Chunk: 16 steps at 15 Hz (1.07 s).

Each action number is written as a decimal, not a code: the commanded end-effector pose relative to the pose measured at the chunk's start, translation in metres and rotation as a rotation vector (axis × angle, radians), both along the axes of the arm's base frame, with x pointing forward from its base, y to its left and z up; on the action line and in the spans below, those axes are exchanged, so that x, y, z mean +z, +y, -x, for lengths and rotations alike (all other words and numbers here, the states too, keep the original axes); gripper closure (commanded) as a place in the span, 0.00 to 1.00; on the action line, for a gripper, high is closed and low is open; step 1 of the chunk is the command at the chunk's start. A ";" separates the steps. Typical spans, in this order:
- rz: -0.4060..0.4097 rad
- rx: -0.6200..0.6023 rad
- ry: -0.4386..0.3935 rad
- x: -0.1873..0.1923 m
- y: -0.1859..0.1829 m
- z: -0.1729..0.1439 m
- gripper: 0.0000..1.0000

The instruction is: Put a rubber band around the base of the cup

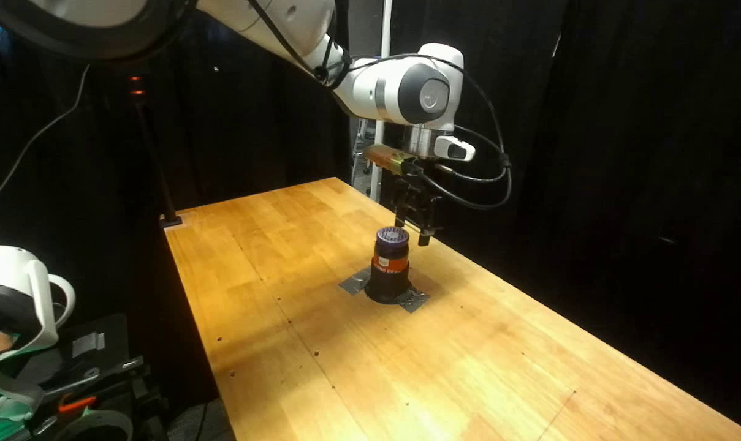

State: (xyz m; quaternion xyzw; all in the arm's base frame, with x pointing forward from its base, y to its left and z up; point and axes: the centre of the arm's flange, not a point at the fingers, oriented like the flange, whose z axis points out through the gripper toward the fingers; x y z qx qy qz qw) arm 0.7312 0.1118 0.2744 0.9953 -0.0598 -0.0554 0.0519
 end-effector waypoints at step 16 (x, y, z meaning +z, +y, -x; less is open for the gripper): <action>-0.062 -0.047 0.134 -0.030 -0.005 0.024 0.00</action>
